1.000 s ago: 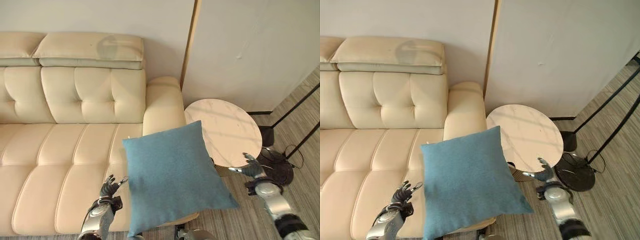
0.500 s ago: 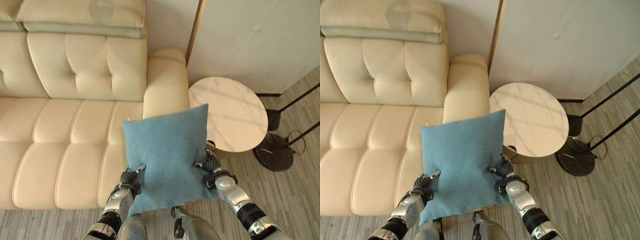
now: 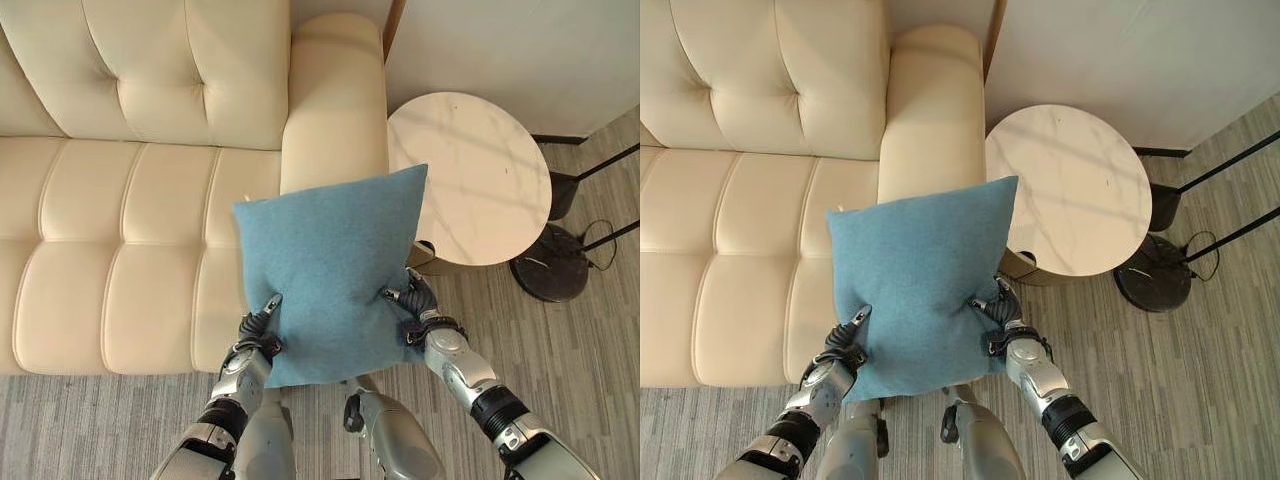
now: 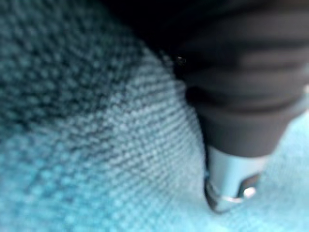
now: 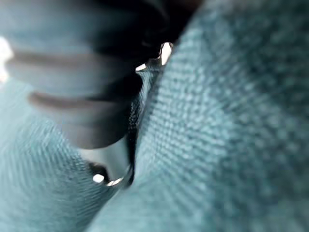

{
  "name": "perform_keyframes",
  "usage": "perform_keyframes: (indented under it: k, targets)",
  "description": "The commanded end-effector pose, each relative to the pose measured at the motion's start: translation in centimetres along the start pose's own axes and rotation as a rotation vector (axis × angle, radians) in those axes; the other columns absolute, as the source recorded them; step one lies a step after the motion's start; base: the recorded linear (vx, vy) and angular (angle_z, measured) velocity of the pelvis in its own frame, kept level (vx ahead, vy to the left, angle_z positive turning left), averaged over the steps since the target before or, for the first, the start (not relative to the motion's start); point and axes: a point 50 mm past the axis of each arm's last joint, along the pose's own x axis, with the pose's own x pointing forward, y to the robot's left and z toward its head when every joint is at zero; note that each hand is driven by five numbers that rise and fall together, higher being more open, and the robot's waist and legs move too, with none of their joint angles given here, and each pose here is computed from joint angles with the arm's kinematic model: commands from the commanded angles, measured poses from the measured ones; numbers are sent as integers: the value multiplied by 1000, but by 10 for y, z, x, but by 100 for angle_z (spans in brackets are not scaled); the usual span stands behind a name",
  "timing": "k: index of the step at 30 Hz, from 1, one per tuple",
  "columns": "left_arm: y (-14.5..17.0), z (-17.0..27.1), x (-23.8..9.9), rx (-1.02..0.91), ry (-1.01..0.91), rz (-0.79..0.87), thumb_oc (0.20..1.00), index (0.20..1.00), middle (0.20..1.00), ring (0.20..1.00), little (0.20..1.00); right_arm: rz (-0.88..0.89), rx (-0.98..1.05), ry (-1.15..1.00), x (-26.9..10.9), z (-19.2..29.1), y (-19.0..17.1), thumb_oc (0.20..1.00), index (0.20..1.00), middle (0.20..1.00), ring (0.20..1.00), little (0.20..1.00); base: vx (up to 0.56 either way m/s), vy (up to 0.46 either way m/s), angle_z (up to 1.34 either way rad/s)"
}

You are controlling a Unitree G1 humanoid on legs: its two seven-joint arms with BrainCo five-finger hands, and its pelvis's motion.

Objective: Pick up all the scattered cushions and arrange them neatly on the sofa.

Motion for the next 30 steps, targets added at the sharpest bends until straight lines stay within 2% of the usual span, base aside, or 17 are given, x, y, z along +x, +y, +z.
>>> perform_keyframes:
  k: [1,6,8,9,18,23,30]
  targets:
    - [-124,-55,-32,-53,220,-493,200,200,200,200,200,493,261,82,-19,-11,124,200,200,200,200,200,0,0,0]
    - [-144,-51,-45,-133,210,-619,200,200,200,200,200,529,514,177,-29,-29,132,200,200,200,200,200,-1,7,0]
    - [-156,-48,-54,-172,202,-689,200,200,200,200,200,519,711,232,-36,-39,136,200,200,200,200,200,-1,82,0]
    - [-157,-48,-57,-182,205,-704,200,200,200,200,200,523,743,236,-38,-40,138,200,200,200,200,200,0,103,1]
    - [-148,-48,-74,-143,183,-789,200,200,200,200,200,563,783,260,-56,-46,137,200,200,200,200,200,8,132,0]
    - [-131,-46,-80,-137,166,-779,200,200,200,200,200,607,780,222,-64,-36,138,200,200,200,200,200,-72,170,-12]
    - [-125,-27,-92,-185,98,-813,200,200,200,200,200,686,806,147,-73,-16,145,200,200,200,200,200,-110,50,-12]
